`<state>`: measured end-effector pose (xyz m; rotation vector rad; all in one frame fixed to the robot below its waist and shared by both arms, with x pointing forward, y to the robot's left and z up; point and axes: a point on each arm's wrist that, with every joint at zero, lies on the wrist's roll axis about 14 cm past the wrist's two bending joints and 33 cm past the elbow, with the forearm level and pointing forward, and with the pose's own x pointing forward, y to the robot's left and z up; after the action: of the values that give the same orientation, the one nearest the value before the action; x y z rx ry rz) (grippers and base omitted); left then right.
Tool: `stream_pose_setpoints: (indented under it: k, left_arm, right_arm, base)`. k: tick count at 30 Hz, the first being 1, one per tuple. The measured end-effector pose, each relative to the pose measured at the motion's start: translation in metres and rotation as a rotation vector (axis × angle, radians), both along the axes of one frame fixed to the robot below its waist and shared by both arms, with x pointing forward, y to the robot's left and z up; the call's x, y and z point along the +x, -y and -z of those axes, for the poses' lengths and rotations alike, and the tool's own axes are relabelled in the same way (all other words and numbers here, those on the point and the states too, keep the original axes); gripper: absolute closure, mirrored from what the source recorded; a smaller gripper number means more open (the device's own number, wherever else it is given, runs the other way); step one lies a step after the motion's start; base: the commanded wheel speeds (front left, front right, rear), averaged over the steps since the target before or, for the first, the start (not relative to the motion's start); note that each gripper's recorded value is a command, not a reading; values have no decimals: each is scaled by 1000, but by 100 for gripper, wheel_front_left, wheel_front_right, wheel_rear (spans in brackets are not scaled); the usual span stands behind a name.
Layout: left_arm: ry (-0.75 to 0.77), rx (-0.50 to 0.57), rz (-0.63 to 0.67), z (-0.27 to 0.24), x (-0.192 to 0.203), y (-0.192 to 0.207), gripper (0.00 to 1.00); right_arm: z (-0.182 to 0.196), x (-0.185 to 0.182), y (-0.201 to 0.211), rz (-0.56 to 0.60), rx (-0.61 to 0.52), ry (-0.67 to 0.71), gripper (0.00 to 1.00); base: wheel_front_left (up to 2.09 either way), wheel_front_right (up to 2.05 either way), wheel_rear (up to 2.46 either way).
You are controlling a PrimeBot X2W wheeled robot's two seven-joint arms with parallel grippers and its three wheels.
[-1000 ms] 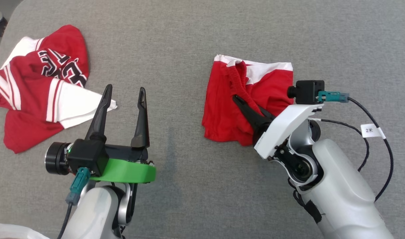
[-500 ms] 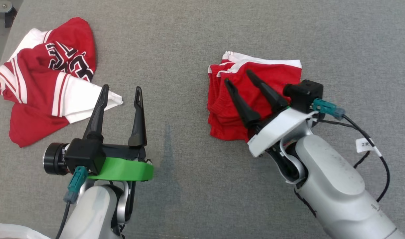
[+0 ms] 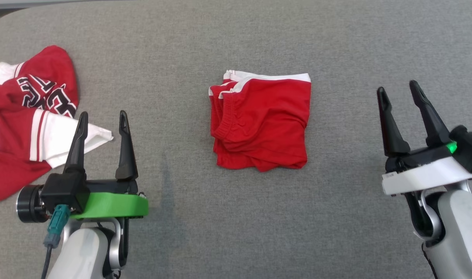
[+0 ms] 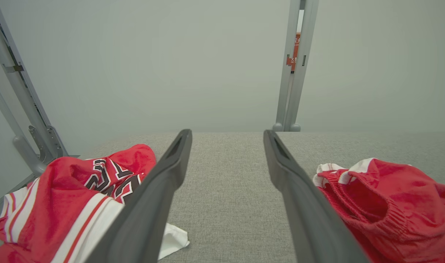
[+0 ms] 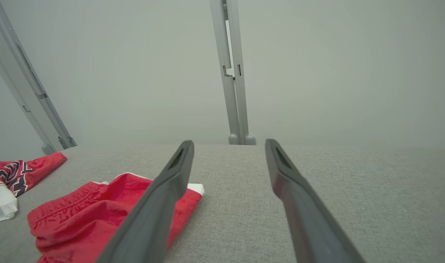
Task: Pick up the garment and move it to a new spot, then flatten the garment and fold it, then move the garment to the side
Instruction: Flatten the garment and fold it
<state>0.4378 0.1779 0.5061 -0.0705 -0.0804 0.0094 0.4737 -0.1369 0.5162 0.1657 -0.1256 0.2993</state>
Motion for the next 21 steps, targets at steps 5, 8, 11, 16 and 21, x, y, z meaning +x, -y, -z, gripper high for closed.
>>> stream_pose_setpoints:
  k: [5,8,11,16,21]
  left_arm:
    - [-7,4,7,-1,-8,1,0]
    - [-17,9,23,0,-16,5,0]
    - [-19,10,37,-2,-26,10,0]
    - [-42,22,45,2,-44,11,0]
    - [-52,22,51,1,-59,14,0]
  right_arm:
    - [-5,-29,22,75,-37,-18,0]
    - [-8,-48,29,105,-47,-37,0]
    - [-11,-65,32,119,-55,-50,0]
    - [-17,-89,37,142,-57,-64,0]
    - [-22,-107,42,162,-48,-63,0]
  base:
    - [0,0,0]
    - [0,0,0]
    - [0,0,0]
    - [0,0,0]
    - [0,0,0]
